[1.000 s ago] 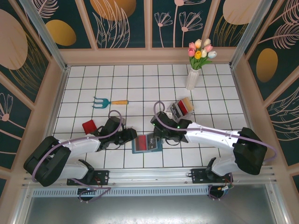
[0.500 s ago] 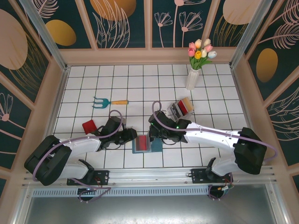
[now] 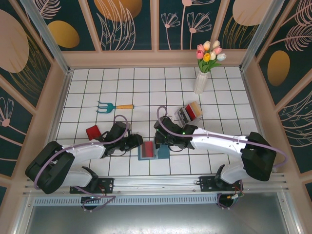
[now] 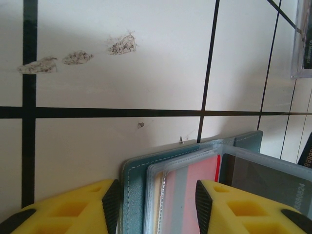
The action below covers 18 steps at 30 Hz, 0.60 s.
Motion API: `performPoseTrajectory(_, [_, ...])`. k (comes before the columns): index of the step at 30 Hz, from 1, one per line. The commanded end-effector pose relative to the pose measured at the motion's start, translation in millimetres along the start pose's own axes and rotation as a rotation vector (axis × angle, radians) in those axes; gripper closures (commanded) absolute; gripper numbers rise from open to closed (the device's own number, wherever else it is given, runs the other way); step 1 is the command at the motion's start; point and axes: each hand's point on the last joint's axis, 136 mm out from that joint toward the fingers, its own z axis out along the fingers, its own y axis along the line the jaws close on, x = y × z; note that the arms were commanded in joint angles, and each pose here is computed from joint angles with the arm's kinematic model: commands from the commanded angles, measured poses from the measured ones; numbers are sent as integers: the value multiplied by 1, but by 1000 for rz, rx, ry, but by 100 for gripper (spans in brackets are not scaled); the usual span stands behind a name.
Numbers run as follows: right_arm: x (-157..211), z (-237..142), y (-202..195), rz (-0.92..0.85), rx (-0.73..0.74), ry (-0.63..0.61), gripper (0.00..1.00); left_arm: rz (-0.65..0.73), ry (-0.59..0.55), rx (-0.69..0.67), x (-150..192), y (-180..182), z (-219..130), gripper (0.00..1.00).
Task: Put the credit cards into the card holder
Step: Flip over the card slot in the card holder.
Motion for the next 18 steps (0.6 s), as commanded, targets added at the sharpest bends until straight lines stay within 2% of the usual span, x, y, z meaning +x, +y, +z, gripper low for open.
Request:
performPoseTrajectory(1, [-9,-11,4,-8,0,-41,100,22,13,-17,4,3,1,54])
performPoseTrajectory(6, [-5,-12,31,-18,-164,-13,100,18,11,-14,4,3,1,54])
performPoseTrajectory(10, [0,2,21,-28,-69,24,100,16,8,-11,3,2,1,55])
performPoseTrajectory(12, [2,3,22,-33,-76,27,100,19,10,-9,4,1,1,56])
performPoseTrajectory(18, [-10,-9,8,0,-7,-39,100,18,11,-21,5,5,1,57])
